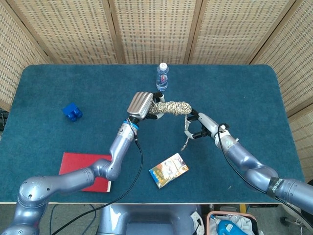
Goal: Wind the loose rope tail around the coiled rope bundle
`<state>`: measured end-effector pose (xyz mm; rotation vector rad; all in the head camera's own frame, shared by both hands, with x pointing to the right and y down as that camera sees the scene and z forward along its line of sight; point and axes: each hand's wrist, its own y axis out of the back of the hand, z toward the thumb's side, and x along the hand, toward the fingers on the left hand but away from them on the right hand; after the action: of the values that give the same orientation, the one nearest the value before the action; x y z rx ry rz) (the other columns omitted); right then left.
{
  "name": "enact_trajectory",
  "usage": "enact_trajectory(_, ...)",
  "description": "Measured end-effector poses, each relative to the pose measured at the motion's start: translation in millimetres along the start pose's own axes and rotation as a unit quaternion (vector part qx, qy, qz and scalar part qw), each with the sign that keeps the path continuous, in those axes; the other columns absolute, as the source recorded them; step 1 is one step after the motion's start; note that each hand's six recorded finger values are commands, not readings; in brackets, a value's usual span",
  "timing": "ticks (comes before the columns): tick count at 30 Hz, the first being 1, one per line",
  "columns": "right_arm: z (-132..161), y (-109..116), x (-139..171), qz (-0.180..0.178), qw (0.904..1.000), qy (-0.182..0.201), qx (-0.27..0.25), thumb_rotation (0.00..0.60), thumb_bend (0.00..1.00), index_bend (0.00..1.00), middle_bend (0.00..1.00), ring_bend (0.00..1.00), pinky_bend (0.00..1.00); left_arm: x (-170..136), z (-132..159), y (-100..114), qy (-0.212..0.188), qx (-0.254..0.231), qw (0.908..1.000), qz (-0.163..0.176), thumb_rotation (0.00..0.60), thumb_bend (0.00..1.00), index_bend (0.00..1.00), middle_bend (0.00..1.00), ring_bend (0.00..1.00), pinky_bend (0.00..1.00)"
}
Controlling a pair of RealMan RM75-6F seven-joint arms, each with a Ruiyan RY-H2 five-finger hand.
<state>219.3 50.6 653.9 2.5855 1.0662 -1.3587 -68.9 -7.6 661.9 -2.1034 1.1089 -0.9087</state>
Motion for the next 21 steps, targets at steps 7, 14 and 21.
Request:
enact_trajectory(7, 0.9, -3.2, 0.5, 0.008, 0.9999, 0.002, 0.006, 0.600, 0.05, 0.33, 0.00, 0.00, 0.00, -1.8, 2.9, 0.5, -0.001, 0.001, 1.0000, -0.001, 0.600, 0.59, 0.76, 0.59, 0.53, 0.62)
enact_trajectory(14, 1.8, -3.8, 4.4, 0.015, 0.9995, 0.009, 0.028, 0.600, 0.00, 0.06, 0.00, 0.00, 0.00, -3.3, 4.7, 5.0, -0.007, -0.007, 1.0000, 0.002, 0.600, 0.59, 0.76, 0.59, 0.53, 0.62)
enact_trajectory(21, -4.5, 7.2, 16.7, -0.008, 0.9989, 0.014, 0.044, 0.600, 0.00, 0.06, 0.00, 0.00, 0.00, -8.1, 11.8, 15.4, -0.022, -0.010, 0.9997, 0.009, 0.600, 0.59, 0.76, 0.59, 0.53, 0.62)
